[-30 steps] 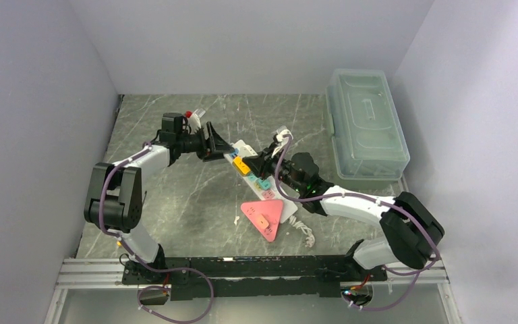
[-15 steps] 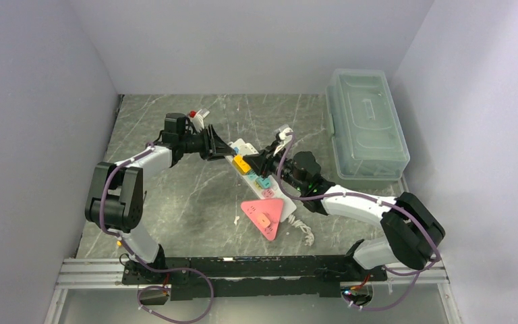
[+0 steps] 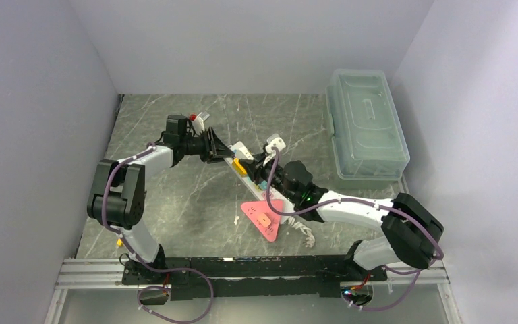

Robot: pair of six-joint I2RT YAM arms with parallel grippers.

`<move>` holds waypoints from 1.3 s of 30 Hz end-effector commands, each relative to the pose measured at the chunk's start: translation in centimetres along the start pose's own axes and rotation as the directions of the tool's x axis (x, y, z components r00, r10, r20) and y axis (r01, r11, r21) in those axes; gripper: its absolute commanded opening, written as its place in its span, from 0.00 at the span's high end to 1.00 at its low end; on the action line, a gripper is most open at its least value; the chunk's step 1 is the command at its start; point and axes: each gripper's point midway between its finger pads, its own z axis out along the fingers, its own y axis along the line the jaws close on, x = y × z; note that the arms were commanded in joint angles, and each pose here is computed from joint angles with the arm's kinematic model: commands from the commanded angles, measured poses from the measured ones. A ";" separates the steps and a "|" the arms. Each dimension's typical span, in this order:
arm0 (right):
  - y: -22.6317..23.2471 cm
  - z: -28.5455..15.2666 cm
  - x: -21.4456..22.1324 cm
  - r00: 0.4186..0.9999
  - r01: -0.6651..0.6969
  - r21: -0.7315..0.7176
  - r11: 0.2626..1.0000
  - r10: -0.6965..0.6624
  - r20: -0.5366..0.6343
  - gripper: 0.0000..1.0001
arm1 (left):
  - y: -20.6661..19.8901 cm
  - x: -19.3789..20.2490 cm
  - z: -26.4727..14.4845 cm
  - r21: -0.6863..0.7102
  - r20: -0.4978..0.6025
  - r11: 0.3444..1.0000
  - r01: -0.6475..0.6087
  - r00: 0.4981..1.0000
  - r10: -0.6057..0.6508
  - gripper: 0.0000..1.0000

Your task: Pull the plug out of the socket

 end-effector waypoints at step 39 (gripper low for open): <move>-25.3 -5.7 7.4 0.908 0.143 0.752 0.643 0.217 -0.359 0.95 | -1.2 -2.3 -3.4 -0.097 0.082 0.990 -0.100 0.991 0.108 1.00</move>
